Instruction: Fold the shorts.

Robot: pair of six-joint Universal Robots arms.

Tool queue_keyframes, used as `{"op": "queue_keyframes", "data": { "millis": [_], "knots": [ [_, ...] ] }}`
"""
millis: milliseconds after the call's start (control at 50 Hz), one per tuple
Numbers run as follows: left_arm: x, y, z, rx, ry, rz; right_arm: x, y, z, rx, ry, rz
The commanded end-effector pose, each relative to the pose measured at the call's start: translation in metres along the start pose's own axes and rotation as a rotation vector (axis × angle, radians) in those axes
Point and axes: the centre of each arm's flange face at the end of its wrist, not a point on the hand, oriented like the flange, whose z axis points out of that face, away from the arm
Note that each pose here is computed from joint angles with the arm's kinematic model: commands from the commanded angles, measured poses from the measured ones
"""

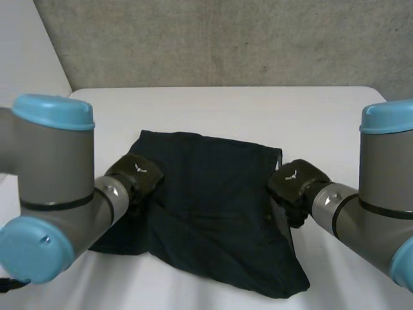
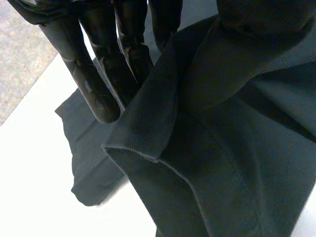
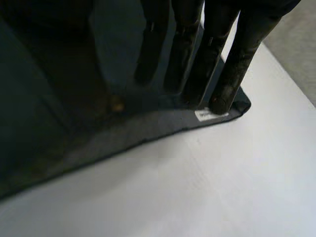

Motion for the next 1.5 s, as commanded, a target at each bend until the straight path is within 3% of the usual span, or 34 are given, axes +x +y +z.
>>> {"op": "queue_keyframes", "data": {
  "millis": [20, 320, 480, 700, 840, 960, 1140, 1240, 1400, 1500],
  "knots": [
    [-0.004, -0.008, 0.001, 0.017, -0.006, -0.044, -0.005, 0.008, -0.027, 0.03, -0.031, 0.215],
    [-0.023, -0.018, 0.007, 0.049, -0.061, -0.065, -0.051, 0.053, -0.061, -0.097, -0.167, 0.311],
    [-0.033, -0.022, 0.014, 0.065, -0.083, -0.114, -0.053, 0.062, -0.032, -0.037, -0.136, 0.366],
    [-0.047, -0.038, 0.055, 0.149, -0.139, -0.126, 0.007, -0.016, 0.001, 0.248, 0.016, 0.271],
    [-0.066, -0.054, 0.109, 0.269, -0.234, -0.109, 0.039, -0.041, 0.064, 0.221, 0.163, 0.127],
    [-0.081, -0.053, 0.157, 0.34, -0.329, -0.023, 0.055, -0.042, 0.127, 0.169, 0.338, -0.057],
    [-0.069, -0.037, 0.201, 0.415, -0.388, -0.002, 0.032, -0.011, 0.2, 0.237, 0.342, -0.116],
    [-0.052, -0.033, 0.204, 0.414, -0.349, -0.006, 0.031, -0.025, 0.189, 0.277, 0.345, -0.092],
    [-0.044, -0.053, 0.153, 0.41, -0.272, -0.072, 0.053, -0.07, 0.103, 0.387, 0.305, 0.176],
    [-0.048, -0.046, 0.103, 0.365, -0.236, -0.135, 0.04, -0.03, 0.071, 0.215, 0.168, 0.231]
  ]
}}
